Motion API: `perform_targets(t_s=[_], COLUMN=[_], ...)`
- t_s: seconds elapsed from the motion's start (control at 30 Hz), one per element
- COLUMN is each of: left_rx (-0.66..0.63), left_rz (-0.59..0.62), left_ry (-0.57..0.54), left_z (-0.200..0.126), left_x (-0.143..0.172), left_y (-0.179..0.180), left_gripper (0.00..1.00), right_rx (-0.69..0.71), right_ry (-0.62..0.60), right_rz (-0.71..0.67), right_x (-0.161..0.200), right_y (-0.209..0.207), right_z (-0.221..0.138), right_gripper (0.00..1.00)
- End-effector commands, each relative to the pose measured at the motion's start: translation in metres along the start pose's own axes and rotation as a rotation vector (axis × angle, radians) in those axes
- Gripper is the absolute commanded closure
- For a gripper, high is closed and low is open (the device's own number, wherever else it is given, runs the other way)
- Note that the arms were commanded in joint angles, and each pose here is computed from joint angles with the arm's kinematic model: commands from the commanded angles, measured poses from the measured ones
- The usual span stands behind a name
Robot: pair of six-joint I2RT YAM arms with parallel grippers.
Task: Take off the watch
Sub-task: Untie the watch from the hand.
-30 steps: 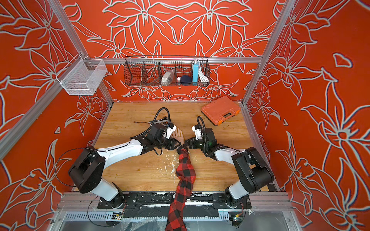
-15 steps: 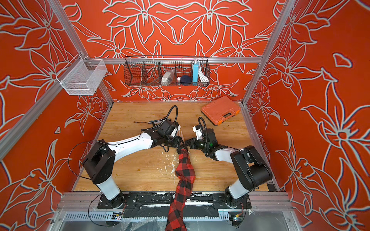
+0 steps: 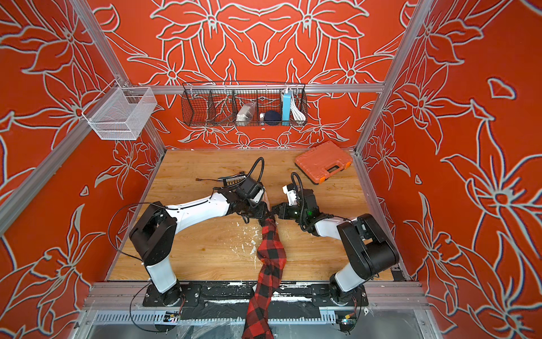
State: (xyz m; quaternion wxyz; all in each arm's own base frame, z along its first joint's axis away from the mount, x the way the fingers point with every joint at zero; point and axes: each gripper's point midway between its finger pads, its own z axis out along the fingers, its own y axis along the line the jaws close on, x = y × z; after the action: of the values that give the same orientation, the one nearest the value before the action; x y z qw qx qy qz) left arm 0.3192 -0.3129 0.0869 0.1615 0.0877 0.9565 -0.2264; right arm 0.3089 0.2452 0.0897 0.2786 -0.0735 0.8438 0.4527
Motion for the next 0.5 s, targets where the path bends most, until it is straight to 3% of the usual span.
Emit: perform_targets(t_s=[0.0, 0.47], left_rx=[-0.061, -0.113], left_rz=[-0.01, -0.007], left_ry=[0.024, 0.043], left_z=[-0.005, -0.008], left_x=[0.009, 0.024], left_y=[0.011, 0.027], left_gripper=[0.56, 0.62], right_rx=[0.048, 0.057], right_ry=[0.034, 0.03], right_rz=[0.041, 0.034], right_x=[0.015, 0.011], right_y=[-0.015, -0.015], right_z=[-0.003, -0.006], right_gripper=[1.0, 1.0])
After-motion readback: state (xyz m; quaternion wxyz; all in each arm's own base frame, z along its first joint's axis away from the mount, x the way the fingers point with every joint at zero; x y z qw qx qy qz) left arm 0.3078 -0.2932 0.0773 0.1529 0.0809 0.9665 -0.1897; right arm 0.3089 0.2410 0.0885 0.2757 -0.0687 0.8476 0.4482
